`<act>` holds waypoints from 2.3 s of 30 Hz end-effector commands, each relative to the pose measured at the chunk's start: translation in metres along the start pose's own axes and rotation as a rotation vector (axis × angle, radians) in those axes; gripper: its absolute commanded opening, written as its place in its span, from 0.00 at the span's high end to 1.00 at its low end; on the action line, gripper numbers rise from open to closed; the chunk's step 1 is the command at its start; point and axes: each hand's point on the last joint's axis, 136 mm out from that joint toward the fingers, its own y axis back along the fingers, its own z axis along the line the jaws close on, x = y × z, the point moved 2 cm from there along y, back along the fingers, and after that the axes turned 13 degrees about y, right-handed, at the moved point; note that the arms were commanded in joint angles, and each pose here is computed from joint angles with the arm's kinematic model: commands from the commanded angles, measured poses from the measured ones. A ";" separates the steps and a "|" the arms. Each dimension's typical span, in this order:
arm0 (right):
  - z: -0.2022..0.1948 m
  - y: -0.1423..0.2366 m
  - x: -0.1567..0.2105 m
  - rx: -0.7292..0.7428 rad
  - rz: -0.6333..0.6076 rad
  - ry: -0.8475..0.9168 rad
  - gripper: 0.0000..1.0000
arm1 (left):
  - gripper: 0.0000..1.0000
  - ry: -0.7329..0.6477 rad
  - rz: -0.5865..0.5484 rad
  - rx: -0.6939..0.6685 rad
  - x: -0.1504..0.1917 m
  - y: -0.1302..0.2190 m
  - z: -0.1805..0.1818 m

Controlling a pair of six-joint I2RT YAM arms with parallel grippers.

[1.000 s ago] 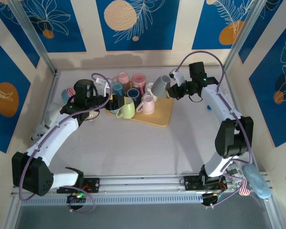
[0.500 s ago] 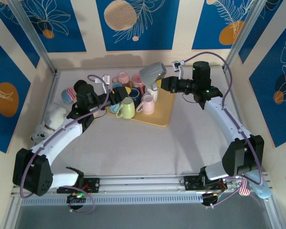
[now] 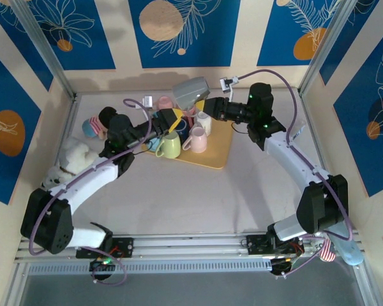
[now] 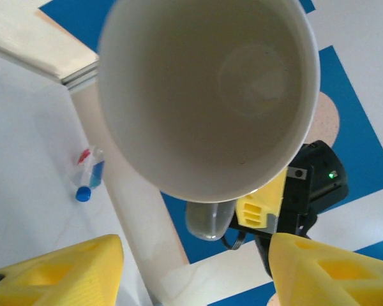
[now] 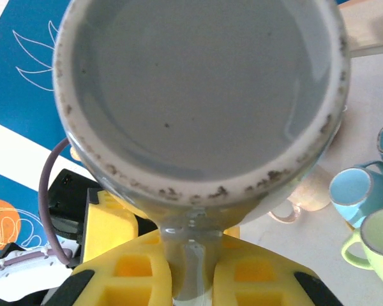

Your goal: Turn the mug right side up

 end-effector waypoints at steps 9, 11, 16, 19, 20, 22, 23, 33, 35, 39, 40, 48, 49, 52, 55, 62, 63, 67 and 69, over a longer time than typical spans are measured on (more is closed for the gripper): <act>0.018 -0.017 -0.009 -0.111 -0.040 0.015 1.00 | 0.53 0.046 0.003 0.120 0.004 -0.014 -0.012; 0.019 -0.020 -0.009 -0.121 -0.039 0.010 1.00 | 0.55 0.048 -0.004 0.119 0.002 -0.014 -0.011; 0.019 -0.025 -0.004 -0.133 -0.024 0.000 1.00 | 0.64 0.043 -0.015 0.135 0.000 -0.016 -0.014; 0.018 -0.025 -0.002 -0.137 -0.021 -0.003 1.00 | 0.67 0.040 -0.025 0.134 -0.001 -0.016 -0.015; 0.018 -0.025 -0.002 -0.136 -0.021 -0.005 1.00 | 0.68 0.039 -0.026 0.133 -0.001 -0.016 -0.014; 0.018 -0.026 0.000 -0.140 -0.017 -0.011 1.00 | 0.71 0.043 -0.030 0.130 -0.003 -0.017 -0.012; 0.019 -0.026 0.000 -0.140 -0.016 -0.013 1.00 | 0.72 0.042 -0.031 0.131 -0.003 -0.017 -0.012; 0.019 -0.025 0.003 -0.133 0.000 -0.006 0.88 | 0.96 0.023 -0.030 0.157 -0.005 -0.019 -0.014; 0.017 -0.025 0.003 -0.115 0.001 -0.006 0.75 | 1.00 0.012 -0.030 0.161 -0.004 -0.020 -0.015; 0.015 -0.023 0.005 -0.088 0.011 0.001 0.53 | 1.00 -0.024 -0.033 0.172 -0.004 -0.019 -0.020; 0.015 -0.021 0.005 -0.081 0.015 0.003 0.50 | 1.00 -0.034 -0.033 0.174 -0.004 -0.018 -0.021; 0.001 0.012 0.011 0.058 0.031 0.033 0.43 | 1.00 -0.096 -0.017 0.128 -0.001 -0.013 -0.022; -0.002 0.018 0.013 0.089 0.037 0.039 0.43 | 1.00 -0.107 -0.012 0.105 -0.001 -0.011 -0.020; -0.011 0.037 0.019 0.187 0.050 0.057 0.43 | 1.00 -0.150 0.000 0.012 0.001 -0.003 -0.011; -0.020 0.055 0.025 0.288 0.067 0.080 0.43 | 1.00 -0.213 0.020 -0.144 0.006 0.009 0.002; -0.040 0.078 0.039 0.426 0.132 0.103 0.44 | 1.00 -0.372 0.078 -0.550 0.020 0.061 0.034; -0.041 0.079 0.040 0.431 0.141 0.110 0.44 | 1.00 -0.379 0.094 -0.622 0.023 0.073 0.040; -0.048 0.077 0.046 0.432 0.181 0.113 0.44 | 1.00 -0.430 0.097 -0.859 0.026 0.116 0.055; -0.048 0.073 0.049 0.402 0.208 0.107 0.45 | 1.00 -0.444 0.073 -0.996 0.024 0.140 0.063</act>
